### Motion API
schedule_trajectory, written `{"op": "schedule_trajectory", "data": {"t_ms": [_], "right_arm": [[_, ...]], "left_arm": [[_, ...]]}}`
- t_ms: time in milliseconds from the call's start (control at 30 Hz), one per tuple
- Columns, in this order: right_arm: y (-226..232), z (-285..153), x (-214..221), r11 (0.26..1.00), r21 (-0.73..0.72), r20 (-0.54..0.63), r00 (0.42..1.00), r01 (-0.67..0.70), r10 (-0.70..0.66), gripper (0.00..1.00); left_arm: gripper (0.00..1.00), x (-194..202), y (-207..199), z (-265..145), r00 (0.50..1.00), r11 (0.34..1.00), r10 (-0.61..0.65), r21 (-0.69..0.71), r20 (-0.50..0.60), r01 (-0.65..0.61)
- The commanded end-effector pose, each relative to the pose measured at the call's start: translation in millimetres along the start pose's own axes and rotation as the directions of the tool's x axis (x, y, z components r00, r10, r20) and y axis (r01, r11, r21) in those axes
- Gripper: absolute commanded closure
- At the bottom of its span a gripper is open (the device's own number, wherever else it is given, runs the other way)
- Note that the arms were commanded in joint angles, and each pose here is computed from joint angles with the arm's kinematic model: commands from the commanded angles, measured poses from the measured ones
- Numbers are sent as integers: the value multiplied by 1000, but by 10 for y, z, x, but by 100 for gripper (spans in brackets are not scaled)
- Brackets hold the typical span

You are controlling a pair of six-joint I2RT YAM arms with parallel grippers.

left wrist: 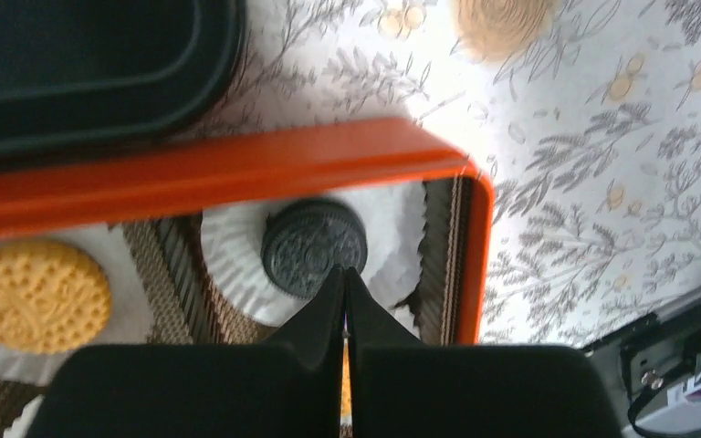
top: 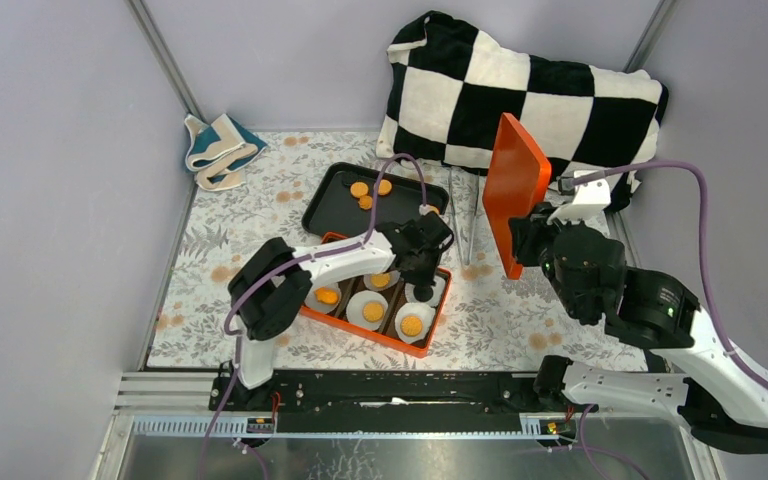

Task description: Pack the cookies

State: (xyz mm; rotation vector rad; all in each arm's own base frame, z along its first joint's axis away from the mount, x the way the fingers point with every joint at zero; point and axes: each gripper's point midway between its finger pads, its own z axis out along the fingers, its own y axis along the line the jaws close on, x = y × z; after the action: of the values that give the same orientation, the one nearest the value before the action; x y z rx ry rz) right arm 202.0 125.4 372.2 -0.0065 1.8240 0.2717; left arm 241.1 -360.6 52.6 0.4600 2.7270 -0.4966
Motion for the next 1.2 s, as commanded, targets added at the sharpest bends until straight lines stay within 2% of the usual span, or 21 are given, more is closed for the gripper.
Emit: {"op": "schedule_trajectory", "data": {"t_ms": [0, 367, 567, 667, 767, 900, 967, 1033, 1167], "right_arm": [[-72, -36, -119, 997, 13, 63, 995, -79, 78, 100], [-25, 52, 4, 998, 27, 43, 998, -51, 50, 100], [19, 93, -55, 999, 22, 72, 997, -34, 33, 100], [88, 83, -71, 999, -8, 61, 997, -53, 54, 100], [253, 2, -155, 988, -113, 46, 993, -101, 107, 100], [596, -83, -264, 958, -257, -14, 992, -123, 124, 100], [903, -111, -250, 922, -364, -71, 991, -133, 115, 100], [1284, -172, -244, 850, -499, -128, 984, -169, 121, 100], [1839, -204, -170, 719, -653, -245, 964, -239, 98, 100]], "left_arm": [[100, -540, -44, 69, 991, 1000, 6, 6, 134, -7], [100, -1001, 347, 614, 992, 996, -80, 35, 98, 77], [100, -1468, 426, 417, 977, 994, -97, 72, 187, 85], [100, -1517, 197, 79, 973, 991, -72, 126, 220, 45], [100, -1519, -196, -702, 941, 984, -44, 175, 337, -16], [100, -1531, -457, -1842, 851, 983, -59, 179, 522, -42], [100, -1549, -350, -2281, 799, 985, -92, 172, 595, -14], [98, -1567, -112, -2544, 750, 991, -114, 131, 652, 37], [99, -1531, 534, -2728, 683, 975, -174, 26, 709, 221]]}}
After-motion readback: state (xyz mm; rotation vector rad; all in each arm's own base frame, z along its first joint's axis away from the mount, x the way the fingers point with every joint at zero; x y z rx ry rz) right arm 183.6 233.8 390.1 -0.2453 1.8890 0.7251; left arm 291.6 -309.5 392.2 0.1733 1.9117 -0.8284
